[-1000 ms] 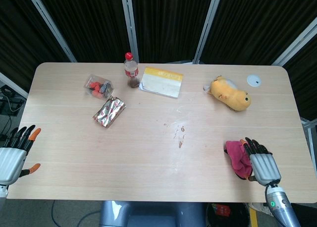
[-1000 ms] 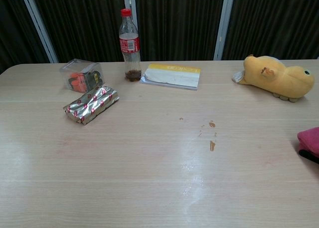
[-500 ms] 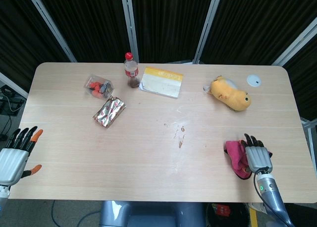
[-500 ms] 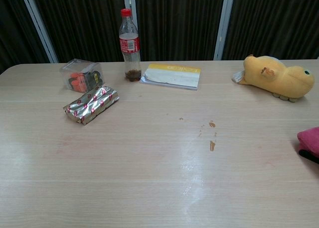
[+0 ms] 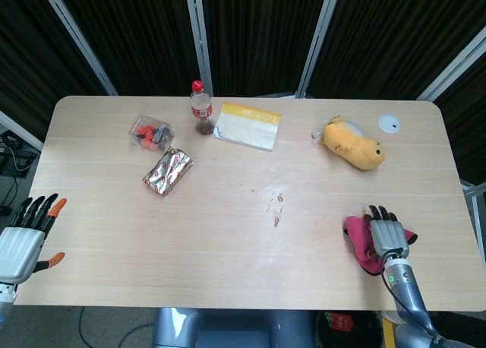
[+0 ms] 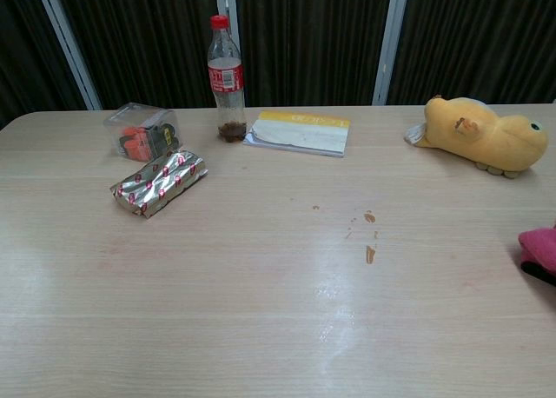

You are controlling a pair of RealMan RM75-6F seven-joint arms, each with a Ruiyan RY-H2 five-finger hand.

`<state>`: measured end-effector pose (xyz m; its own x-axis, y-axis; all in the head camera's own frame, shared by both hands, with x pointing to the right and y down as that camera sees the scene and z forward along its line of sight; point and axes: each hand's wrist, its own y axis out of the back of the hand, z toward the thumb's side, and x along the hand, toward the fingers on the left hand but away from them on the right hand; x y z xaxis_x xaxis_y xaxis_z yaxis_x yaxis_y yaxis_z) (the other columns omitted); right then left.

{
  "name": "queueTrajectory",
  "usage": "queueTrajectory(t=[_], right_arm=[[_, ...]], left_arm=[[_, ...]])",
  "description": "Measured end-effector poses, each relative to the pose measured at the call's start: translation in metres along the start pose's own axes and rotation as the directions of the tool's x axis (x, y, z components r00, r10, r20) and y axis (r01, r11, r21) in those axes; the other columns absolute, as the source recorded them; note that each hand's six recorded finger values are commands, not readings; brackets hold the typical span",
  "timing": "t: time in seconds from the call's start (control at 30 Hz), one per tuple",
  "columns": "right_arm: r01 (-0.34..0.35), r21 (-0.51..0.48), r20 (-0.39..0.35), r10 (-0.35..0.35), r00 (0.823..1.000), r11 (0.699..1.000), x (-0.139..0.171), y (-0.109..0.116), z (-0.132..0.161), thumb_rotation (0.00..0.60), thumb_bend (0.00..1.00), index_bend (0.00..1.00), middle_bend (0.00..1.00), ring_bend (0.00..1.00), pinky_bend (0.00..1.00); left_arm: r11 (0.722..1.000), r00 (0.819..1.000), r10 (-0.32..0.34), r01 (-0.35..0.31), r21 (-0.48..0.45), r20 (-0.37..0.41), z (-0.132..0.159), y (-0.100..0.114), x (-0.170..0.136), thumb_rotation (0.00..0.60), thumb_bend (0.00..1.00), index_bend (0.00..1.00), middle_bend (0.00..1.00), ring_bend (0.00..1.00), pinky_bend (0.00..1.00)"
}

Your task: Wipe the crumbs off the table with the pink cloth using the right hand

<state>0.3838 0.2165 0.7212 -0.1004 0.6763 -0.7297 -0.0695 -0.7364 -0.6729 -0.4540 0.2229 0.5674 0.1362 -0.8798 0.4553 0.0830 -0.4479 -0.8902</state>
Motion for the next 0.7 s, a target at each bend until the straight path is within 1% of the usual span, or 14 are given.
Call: queueTrajectory(t=[0.03, 0.07, 0.1, 0.13, 0.17, 0.2, 0.27, 0.3, 0.43, 0.53, 0.7], right_arm=[[0.002, -0.006, 0.0, -0.002, 1.0, 1.0, -0.001, -0.002, 0.002, 0.6, 0.38, 0.38, 0.16, 0.03, 0.21], [0.008, -0.014, 0.0, -0.008, 1.0, 1.0, -0.002, -0.002, 0.003, 0.6, 0.46, 0.45, 0.23, 0.08, 0.28], [0.017, -0.024, -0.003, -0.017, 1.0, 1.0, -0.003, -0.002, 0.004, 0.6, 0.52, 0.51, 0.31, 0.17, 0.38], [0.028, -0.034, -0.007, -0.028, 1.0, 0.999, -0.003, -0.001, 0.006, 0.6, 0.54, 0.56, 0.36, 0.23, 0.44], [0.046, -0.042, -0.015, -0.046, 0.999, 0.998, -0.004, 0.0, 0.009, 0.6, 0.56, 0.61, 0.44, 0.32, 0.53], [0.06, -0.047, -0.023, -0.061, 0.998, 0.997, -0.004, 0.001, 0.011, 0.6, 0.58, 0.65, 0.5, 0.39, 0.59], [0.095, -0.058, -0.046, -0.098, 0.994, 0.994, -0.005, 0.005, 0.017, 0.6, 0.59, 0.7, 0.57, 0.46, 0.66], [0.109, -0.066, -0.059, -0.113, 0.992, 0.992, -0.005, 0.006, 0.02, 0.6, 0.6, 0.71, 0.59, 0.48, 0.68], [0.151, -0.083, -0.103, -0.16, 0.982, 0.985, -0.008, 0.013, 0.035, 0.6, 0.6, 0.73, 0.6, 0.49, 0.69], [0.16, -0.089, -0.111, -0.169, 0.979, 0.983, -0.012, 0.017, 0.044, 0.6, 0.6, 0.73, 0.6, 0.49, 0.69], [0.171, -0.103, -0.126, -0.183, 0.975, 0.98, -0.02, 0.025, 0.066, 0.6, 0.6, 0.73, 0.6, 0.5, 0.69]], left_arm=[[1.0, 1.0, 0.001, -0.001, 0.0, 0.0, 0.0, 0.0, 0.0, 0.6, 0.0, 0.0, 0.0, 0.0, 0.0], [1.0, 1.0, 0.001, -0.001, 0.001, -0.001, 0.0, 0.0, 0.0, 0.6, 0.0, 0.0, 0.0, 0.0, 0.0], [1.0, 1.0, 0.001, -0.001, 0.0, -0.003, 0.0, 0.0, 0.0, 0.6, 0.0, 0.0, 0.0, 0.0, 0.0], [1.0, 1.0, 0.001, -0.001, -0.001, -0.004, 0.0, -0.001, 0.0, 0.6, 0.0, 0.0, 0.0, 0.0, 0.0], [1.0, 1.0, 0.001, -0.001, -0.003, -0.005, 0.001, -0.001, 0.0, 0.6, 0.0, 0.0, 0.0, 0.0, 0.0], [1.0, 1.0, 0.002, -0.002, -0.006, -0.005, 0.001, -0.001, 0.0, 0.6, 0.0, 0.0, 0.0, 0.0, 0.0], [1.0, 1.0, 0.005, -0.005, -0.012, -0.005, 0.001, 0.0, 0.001, 0.6, 0.0, 0.0, 0.0, 0.0, 0.0], [1.0, 1.0, 0.01, -0.01, -0.016, -0.004, 0.002, 0.0, 0.001, 0.6, 0.0, 0.0, 0.0, 0.0, 0.0], [0.999, 1.0, 0.024, -0.024, -0.029, -0.007, 0.002, 0.001, 0.001, 0.6, 0.0, 0.0, 0.0, 0.0, 0.0], [0.999, 1.0, 0.021, -0.021, -0.025, -0.008, 0.002, 0.0, 0.001, 0.6, 0.0, 0.0, 0.0, 0.0, 0.0], [1.0, 1.0, 0.024, -0.024, -0.007, -0.001, 0.001, 0.001, 0.001, 0.6, 0.0, 0.0, 0.0, 0.0, 0.0]])
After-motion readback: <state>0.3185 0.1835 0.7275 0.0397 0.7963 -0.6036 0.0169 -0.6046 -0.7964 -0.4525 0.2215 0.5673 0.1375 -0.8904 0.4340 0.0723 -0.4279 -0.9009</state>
